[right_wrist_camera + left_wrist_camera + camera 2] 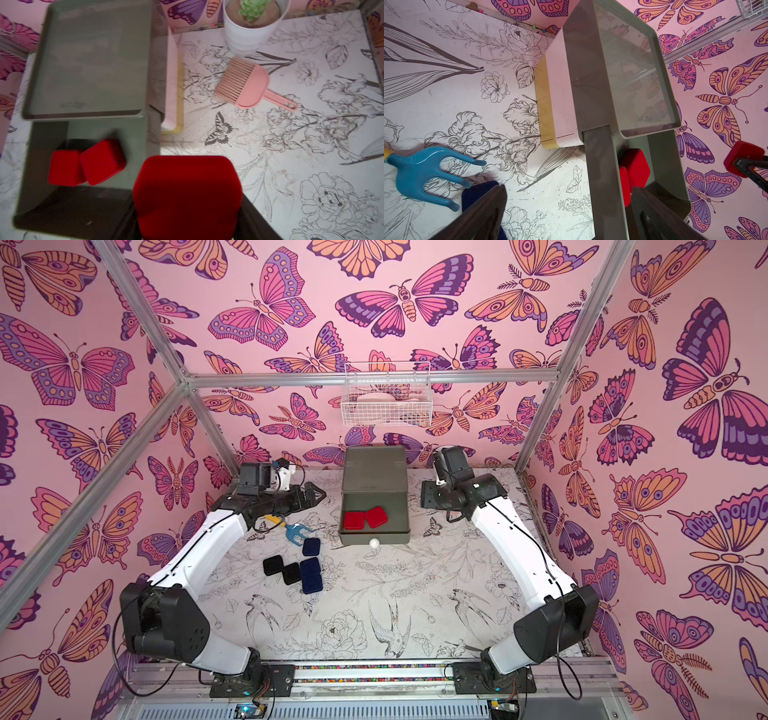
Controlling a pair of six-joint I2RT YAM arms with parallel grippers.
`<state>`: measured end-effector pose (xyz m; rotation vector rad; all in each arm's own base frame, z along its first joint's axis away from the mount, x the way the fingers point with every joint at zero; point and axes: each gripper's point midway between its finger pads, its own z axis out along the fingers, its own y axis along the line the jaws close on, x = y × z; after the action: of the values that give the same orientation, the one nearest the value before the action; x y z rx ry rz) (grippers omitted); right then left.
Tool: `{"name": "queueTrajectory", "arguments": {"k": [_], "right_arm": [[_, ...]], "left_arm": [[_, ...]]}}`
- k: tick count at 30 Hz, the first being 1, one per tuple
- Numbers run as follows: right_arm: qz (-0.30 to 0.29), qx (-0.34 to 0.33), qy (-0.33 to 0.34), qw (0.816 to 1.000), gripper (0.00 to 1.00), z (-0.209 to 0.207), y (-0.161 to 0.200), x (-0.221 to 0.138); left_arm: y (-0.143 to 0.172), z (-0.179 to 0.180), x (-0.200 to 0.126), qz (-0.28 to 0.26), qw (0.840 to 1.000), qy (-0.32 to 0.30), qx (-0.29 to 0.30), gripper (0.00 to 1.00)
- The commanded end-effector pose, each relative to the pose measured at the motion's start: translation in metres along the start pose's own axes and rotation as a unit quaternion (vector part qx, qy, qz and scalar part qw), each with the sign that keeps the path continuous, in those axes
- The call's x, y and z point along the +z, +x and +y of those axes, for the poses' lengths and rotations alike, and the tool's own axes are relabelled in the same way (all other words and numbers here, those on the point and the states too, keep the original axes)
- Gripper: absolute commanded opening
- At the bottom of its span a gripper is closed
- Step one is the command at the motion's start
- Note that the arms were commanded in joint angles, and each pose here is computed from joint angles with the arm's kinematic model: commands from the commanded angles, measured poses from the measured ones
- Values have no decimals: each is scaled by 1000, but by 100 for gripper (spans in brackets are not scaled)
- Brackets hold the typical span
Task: Place the brooch boxes into the drawer by color
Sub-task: Pick up the brooch box from the center of the board, then place the brooch box in the drawer.
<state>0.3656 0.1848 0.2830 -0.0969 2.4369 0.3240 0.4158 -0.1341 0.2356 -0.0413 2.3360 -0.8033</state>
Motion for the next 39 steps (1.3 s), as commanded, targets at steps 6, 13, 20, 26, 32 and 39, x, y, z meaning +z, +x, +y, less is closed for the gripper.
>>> {"name": "queueTrajectory", "arguments": {"k": [6, 13, 20, 26, 32, 39], "right_arm": [[66, -46, -80, 994, 57, 73, 19, 29], [101, -49, -54, 992, 56, 73, 21, 55], [115, -57, -32, 991, 56, 73, 20, 78], [115, -70, -13, 991, 57, 71, 15, 85], [128, -90, 5, 988, 60, 71, 24, 96], [125, -89, 23, 988, 73, 66, 23, 102]], "left_arm": [[-2, -7, -7, -2, 1000, 5, 9, 100], [1, -6, -7, 0, 1000, 4, 8, 100], [5, -3, -8, 0, 1000, -2, 11, 100], [6, -2, -8, 0, 1000, -4, 15, 100], [7, -1, -8, 1, 1000, -4, 15, 100], [8, 0, -9, 1, 1000, -5, 16, 100]]}}
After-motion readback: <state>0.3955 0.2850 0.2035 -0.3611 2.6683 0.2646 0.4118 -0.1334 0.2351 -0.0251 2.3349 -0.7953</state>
